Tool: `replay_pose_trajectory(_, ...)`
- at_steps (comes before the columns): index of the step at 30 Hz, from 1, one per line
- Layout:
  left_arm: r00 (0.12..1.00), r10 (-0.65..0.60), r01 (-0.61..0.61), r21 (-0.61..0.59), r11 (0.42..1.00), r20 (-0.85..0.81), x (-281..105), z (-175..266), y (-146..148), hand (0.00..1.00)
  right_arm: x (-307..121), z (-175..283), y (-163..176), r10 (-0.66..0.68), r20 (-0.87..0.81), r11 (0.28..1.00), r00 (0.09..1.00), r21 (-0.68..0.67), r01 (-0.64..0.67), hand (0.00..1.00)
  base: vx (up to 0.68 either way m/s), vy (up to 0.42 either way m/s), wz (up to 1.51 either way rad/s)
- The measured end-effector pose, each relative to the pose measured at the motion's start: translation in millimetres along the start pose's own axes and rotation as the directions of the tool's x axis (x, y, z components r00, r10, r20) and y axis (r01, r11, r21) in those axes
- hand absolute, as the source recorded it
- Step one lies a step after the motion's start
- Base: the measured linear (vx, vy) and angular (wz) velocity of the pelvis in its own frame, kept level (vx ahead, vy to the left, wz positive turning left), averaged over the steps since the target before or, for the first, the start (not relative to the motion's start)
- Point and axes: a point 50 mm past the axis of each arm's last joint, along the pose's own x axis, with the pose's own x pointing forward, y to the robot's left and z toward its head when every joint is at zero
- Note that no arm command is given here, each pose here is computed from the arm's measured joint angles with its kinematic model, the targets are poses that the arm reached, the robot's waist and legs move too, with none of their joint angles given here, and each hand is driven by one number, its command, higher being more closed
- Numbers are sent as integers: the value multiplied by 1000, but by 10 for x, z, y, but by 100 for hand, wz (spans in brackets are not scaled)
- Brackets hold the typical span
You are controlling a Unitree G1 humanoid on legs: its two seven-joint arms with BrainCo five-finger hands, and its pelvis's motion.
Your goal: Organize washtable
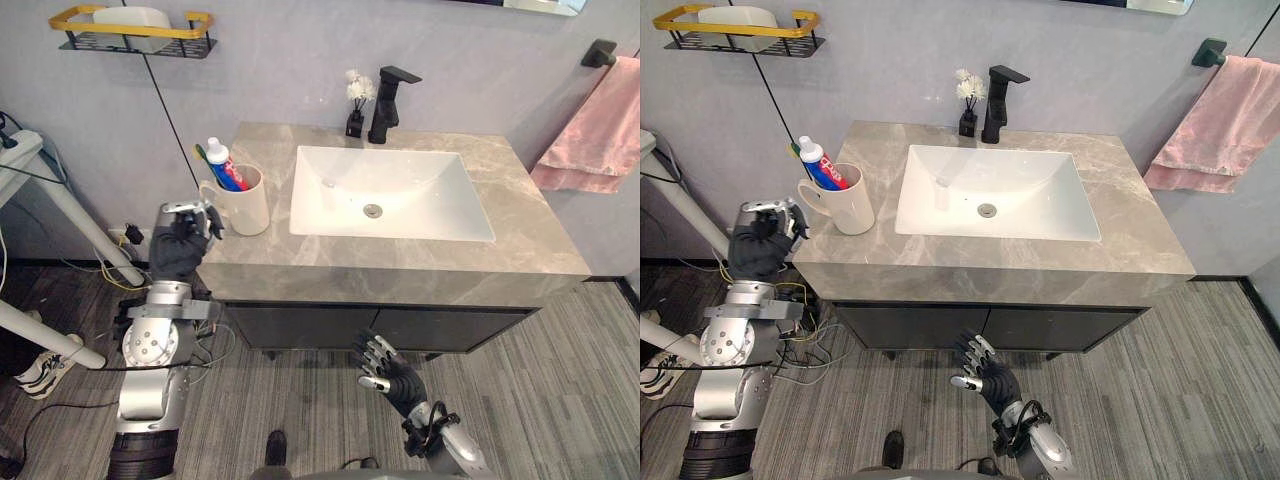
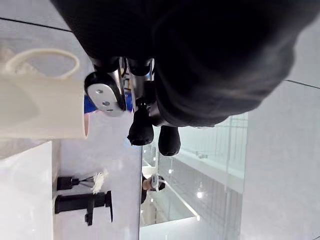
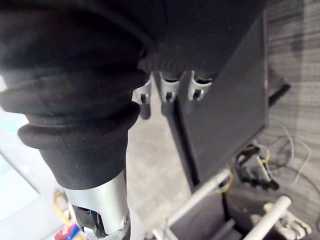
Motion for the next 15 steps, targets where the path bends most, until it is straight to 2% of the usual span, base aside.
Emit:
replay_pose_trajectory(6, 995, -42, 39, -31, 999, -89, 121, -196, -63, 100, 33, 77, -30, -27, 27, 1000, 999, -13, 27, 0, 9, -7, -7)
replay_pose_trajectory(15, 989, -65, 61, -29, 998, -133, 217, -288, -82, 100, 62, 127, -38, -24, 42, 999, 999, -25, 25, 0, 12, -8, -7)
